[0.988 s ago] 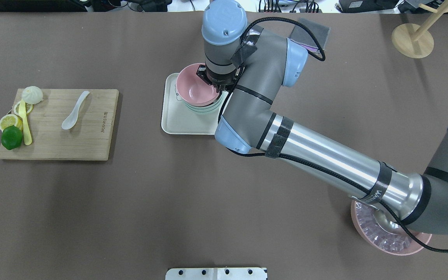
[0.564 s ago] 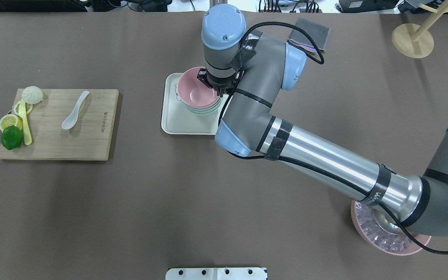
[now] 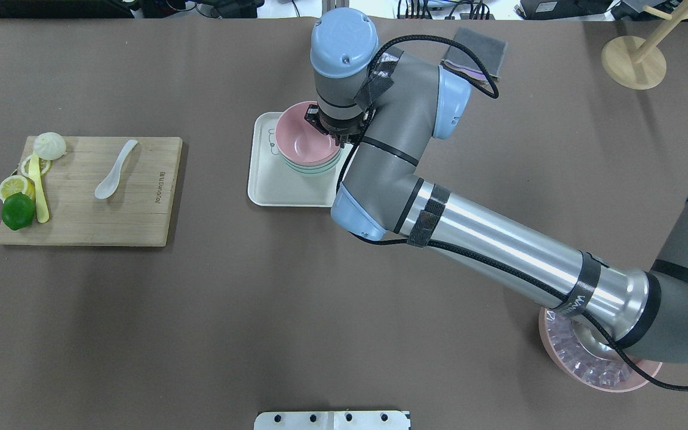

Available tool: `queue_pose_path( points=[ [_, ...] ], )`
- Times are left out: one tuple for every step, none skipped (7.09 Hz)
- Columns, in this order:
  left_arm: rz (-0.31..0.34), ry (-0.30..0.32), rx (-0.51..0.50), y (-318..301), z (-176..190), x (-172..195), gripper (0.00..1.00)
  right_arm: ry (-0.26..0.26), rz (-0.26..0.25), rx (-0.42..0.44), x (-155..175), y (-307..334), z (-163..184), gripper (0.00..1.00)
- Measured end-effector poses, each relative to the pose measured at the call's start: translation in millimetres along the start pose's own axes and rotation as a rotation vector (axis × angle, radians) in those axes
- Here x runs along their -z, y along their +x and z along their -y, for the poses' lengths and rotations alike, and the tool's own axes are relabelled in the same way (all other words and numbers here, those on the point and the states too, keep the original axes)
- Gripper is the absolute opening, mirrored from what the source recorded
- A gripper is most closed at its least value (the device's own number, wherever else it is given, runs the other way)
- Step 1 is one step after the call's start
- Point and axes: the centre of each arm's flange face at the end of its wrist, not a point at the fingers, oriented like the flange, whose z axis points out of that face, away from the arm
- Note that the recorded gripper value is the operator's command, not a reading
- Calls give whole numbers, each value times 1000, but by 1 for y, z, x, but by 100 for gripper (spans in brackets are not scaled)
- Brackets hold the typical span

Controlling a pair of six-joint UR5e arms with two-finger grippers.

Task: Stack pink bowl on green and place spoon
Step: 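Lower the pink bowl onto the green bowl stack and open the right gripper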

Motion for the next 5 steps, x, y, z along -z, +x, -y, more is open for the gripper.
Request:
queue_pose_path(
  points=[
    [0,0,0,0,0,0,98,3,-1,0,-1,0,0,0],
    [0,0,0,0,0,0,98,5,-3,1,-2,0,0,0],
    [0,0,0,0,0,0,98,6,-5,1,-2,0,1,0],
    [0,0,0,0,0,0,98,6,-6,4,-3,0,0,0],
    [-1,-1,-1,0,0,0,98,4,-5,11,-3,0,-1,33]
  ],
)
